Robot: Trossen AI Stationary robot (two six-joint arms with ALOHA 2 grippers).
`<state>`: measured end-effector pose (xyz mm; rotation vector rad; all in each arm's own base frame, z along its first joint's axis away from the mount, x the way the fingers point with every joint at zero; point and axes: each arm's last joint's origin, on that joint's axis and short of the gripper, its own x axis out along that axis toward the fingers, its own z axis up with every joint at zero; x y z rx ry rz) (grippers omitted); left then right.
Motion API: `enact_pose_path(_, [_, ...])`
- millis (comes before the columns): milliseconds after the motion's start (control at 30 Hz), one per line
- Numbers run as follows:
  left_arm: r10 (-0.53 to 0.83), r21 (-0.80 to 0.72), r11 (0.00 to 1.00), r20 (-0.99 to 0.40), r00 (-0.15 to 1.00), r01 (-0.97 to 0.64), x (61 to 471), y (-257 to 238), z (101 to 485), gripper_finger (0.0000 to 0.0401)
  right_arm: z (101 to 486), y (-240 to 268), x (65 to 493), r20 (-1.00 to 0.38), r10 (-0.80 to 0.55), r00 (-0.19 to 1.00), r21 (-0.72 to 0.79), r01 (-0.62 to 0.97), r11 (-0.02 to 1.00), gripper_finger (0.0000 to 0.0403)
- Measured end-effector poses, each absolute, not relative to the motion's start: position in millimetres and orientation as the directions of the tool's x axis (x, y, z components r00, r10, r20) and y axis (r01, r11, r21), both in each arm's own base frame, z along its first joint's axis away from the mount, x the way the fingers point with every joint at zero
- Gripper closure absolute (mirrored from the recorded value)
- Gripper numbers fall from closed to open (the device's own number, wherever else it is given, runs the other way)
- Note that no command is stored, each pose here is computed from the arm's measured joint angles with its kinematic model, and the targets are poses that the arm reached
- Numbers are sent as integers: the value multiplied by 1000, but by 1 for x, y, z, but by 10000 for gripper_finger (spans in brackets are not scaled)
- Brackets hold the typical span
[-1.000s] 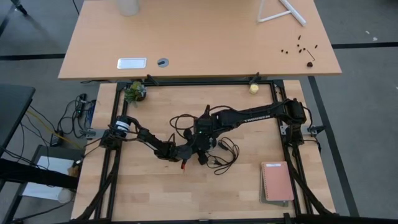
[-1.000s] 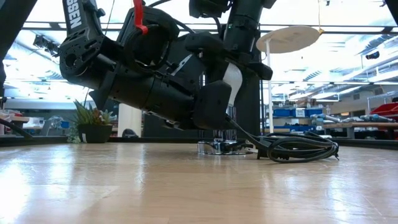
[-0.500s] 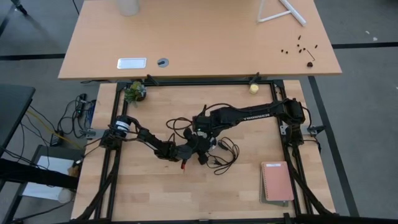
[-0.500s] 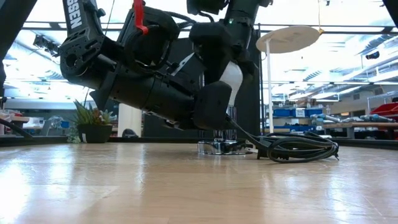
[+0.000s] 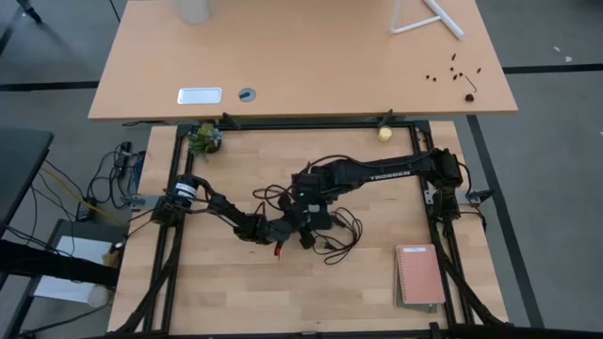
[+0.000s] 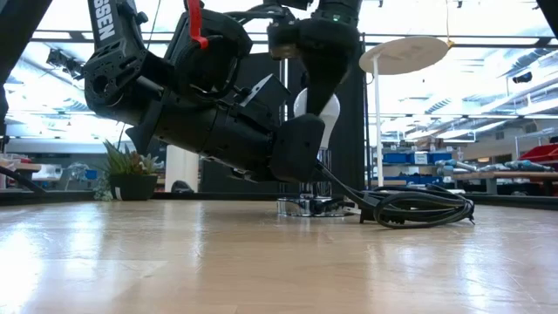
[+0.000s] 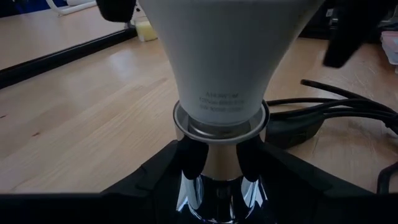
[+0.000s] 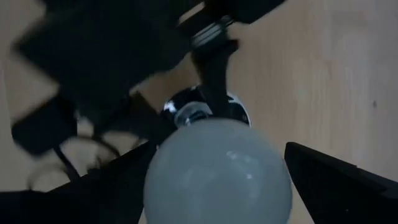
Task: Screw lightbulb
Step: Insert the lightbulb into the lamp
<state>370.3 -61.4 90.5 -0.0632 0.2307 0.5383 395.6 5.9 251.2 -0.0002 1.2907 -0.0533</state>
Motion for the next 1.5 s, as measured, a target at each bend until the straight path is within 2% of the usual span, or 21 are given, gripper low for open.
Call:
enact_pose_path(133, [501, 0, 857, -234, 833, -515, 370, -61, 90, 199, 251, 11, 394, -966, -25, 256, -82, -216, 973, 39])
enact_pose_path(267, [498, 0, 859, -235, 835, -513, 370, -61, 90, 199, 251, 14, 394, -966, -21, 257, -135, -435, 890, 39])
enact_pose_path(500, [498, -1, 858, -235, 835, -513, 370, -61, 90, 199, 251, 12, 394, -966, -23, 259, -188, -635, 750, 41])
enact_pose_path(900, [499, -3, 858, -235, 834, -514, 370, -61, 90, 199, 231, 3, 403, -975, -30, 222, -168, -634, 755, 57])
enact_pose_path(1100, [500, -3, 857, -236, 833, -516, 370, -61, 90, 199, 229, 2, 406, -972, -31, 234, -166, -585, 794, 63])
enact_pose_path(1400, [502, -4, 856, -235, 833, -517, 370, -61, 90, 199, 228, -1, 405, -975, -30, 222, -136, -481, 866, 158])
enact_pose_path(1500, [501, -5, 856, -235, 833, -517, 370, -61, 90, 199, 228, -1, 405, -975, -30, 220, -120, -406, 906, 162])
